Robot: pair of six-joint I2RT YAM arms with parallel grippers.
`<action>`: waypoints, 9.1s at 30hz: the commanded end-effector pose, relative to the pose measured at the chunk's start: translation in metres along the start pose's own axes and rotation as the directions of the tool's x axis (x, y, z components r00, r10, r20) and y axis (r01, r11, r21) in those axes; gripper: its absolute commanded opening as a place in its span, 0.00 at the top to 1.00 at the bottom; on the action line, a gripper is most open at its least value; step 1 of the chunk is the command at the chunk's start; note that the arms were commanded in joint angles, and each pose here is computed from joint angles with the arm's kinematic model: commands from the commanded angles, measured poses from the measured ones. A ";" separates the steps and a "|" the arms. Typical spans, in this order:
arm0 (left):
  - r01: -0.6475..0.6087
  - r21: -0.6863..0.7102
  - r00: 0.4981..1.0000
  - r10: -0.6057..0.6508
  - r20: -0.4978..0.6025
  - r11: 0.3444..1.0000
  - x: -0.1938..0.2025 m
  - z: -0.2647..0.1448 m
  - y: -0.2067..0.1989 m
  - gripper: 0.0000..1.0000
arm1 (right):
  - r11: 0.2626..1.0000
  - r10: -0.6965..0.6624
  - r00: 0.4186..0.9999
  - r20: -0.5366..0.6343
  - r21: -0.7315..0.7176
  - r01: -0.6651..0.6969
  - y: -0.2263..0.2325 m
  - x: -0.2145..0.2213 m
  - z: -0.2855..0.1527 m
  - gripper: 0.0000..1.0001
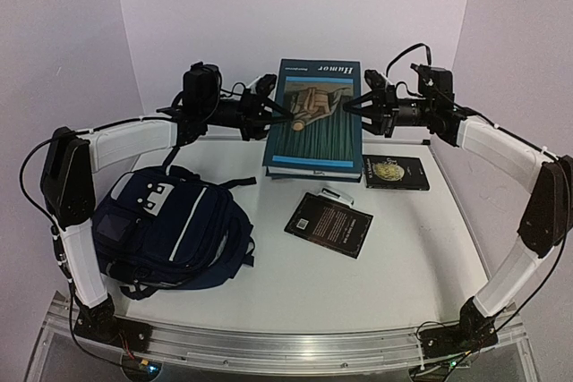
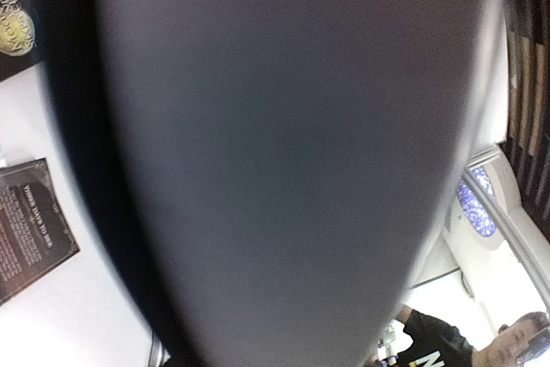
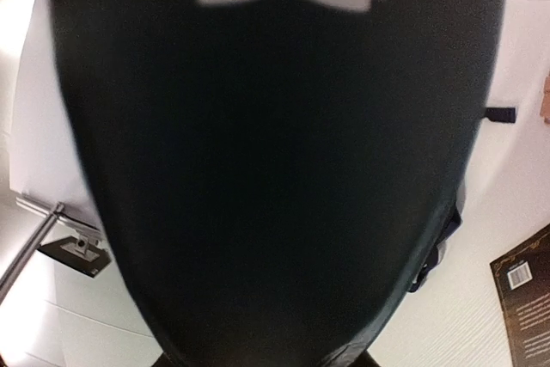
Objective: Pack the student bag
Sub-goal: Pick up the book from the center of the board, then place the book in the student bag.
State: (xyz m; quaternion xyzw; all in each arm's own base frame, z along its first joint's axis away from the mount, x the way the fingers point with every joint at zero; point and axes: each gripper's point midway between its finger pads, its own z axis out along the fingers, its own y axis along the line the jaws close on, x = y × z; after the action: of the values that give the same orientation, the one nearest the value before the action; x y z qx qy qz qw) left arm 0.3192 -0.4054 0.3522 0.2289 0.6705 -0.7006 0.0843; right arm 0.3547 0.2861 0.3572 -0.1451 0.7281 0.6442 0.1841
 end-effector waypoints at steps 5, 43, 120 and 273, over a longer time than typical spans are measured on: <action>0.051 -0.445 0.996 -0.015 0.084 0.894 0.001 -0.046 0.038 0.30 | 0.999 -0.042 0.996 0.078 0.015 0.041 0.017 -0.003 -0.008 0.94; 0.267 -0.914 0.893 -0.435 0.116 0.304 0.193 -0.118 0.192 0.78 | 0.982 0.050 0.993 0.103 0.174 -0.068 -0.063 0.041 -0.013 1.00; -0.031 -0.419 0.998 0.050 0.035 0.907 0.013 -0.050 -0.075 1.00 | 0.930 0.332 0.943 -0.001 -0.165 -0.327 -0.104 0.056 0.197 1.00; 0.325 -0.803 0.932 -0.311 0.184 0.499 0.104 -0.141 0.153 0.62 | 0.850 -0.187 0.974 0.126 0.518 0.096 -0.147 -0.005 0.073 0.18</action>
State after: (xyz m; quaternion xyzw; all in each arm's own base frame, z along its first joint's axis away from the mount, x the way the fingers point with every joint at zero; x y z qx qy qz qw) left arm 0.3209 -0.2766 0.1749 0.0081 0.9319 -0.3590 0.0502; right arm 0.4137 0.3869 0.2046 -0.0538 0.8230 0.4996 0.2650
